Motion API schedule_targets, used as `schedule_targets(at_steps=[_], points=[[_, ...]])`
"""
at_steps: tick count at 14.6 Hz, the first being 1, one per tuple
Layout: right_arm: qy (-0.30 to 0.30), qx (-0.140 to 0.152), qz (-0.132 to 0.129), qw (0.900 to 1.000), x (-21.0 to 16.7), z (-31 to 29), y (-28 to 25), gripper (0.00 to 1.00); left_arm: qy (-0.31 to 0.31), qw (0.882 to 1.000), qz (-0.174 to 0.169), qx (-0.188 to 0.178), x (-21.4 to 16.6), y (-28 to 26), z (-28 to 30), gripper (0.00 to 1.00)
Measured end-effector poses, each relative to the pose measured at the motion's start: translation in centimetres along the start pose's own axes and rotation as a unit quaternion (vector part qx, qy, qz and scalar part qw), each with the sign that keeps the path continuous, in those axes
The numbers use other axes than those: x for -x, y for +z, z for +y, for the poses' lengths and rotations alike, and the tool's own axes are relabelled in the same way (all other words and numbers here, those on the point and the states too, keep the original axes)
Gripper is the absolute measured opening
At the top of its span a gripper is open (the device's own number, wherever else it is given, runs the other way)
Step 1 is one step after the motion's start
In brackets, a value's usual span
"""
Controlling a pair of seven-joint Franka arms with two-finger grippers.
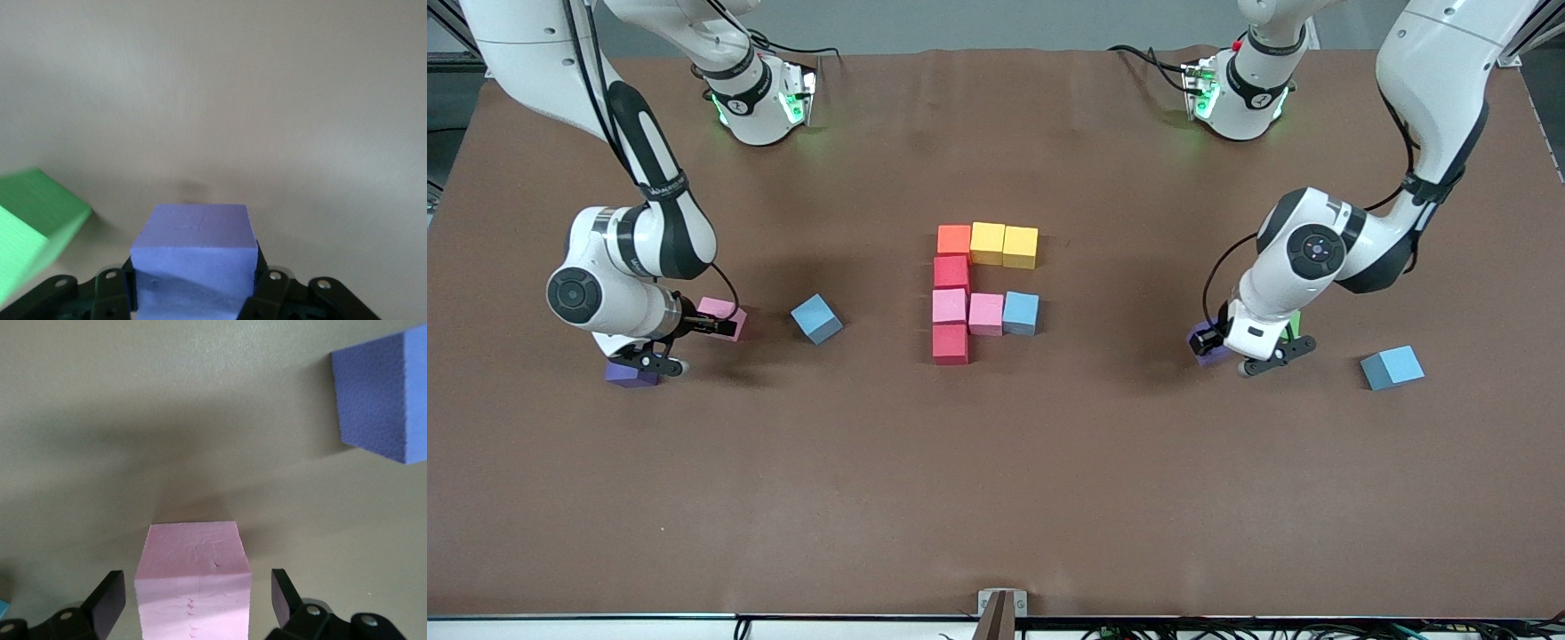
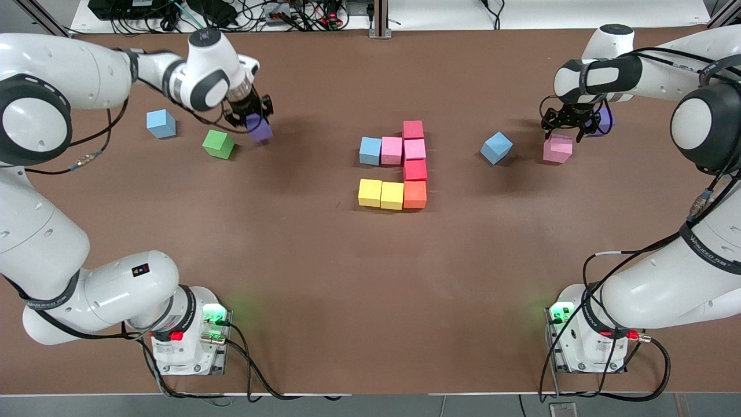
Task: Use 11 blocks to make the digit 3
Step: 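Grasp pink with the right gripper while the left gripper grasps purple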
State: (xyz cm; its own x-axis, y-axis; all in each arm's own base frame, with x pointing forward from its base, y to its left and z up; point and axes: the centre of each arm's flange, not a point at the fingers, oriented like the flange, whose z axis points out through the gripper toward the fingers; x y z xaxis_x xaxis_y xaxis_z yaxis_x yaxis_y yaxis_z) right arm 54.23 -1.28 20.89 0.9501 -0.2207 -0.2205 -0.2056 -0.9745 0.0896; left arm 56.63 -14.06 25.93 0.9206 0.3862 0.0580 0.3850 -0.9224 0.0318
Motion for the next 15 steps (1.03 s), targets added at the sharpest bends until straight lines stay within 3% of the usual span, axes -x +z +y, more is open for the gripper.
schedule_targets(at_steps=[5,8,10,13,15], points=[[-0.002,0.003,-0.011,1.0,0.3,-0.1,1.3,0.88,-0.019,0.999,0.045,-0.003,-6.3,-7.7,0.8,0.59],[-0.003,0.004,-0.012,1.0,0.2,-0.2,1.5,0.62,0.003,0.998,0.057,-0.015,-9.4,-12.1,0.3,0.59],[-0.003,0.004,-0.011,1.0,0.1,-0.3,1.4,0.61,0.023,0.998,0.059,-0.023,-10.6,-13.9,-0.1,0.59],[-0.008,-0.002,0.013,1.0,-1.0,-1.0,-0.3,0.56,0.042,0.997,0.055,-0.036,-11.8,-16.2,-0.8,0.59],[-0.023,-0.012,0.052,0.998,-2.8,-3.2,-4.2,0.56,0.064,0.995,0.056,-0.043,-12.9,-18.5,-1.5,0.59]])
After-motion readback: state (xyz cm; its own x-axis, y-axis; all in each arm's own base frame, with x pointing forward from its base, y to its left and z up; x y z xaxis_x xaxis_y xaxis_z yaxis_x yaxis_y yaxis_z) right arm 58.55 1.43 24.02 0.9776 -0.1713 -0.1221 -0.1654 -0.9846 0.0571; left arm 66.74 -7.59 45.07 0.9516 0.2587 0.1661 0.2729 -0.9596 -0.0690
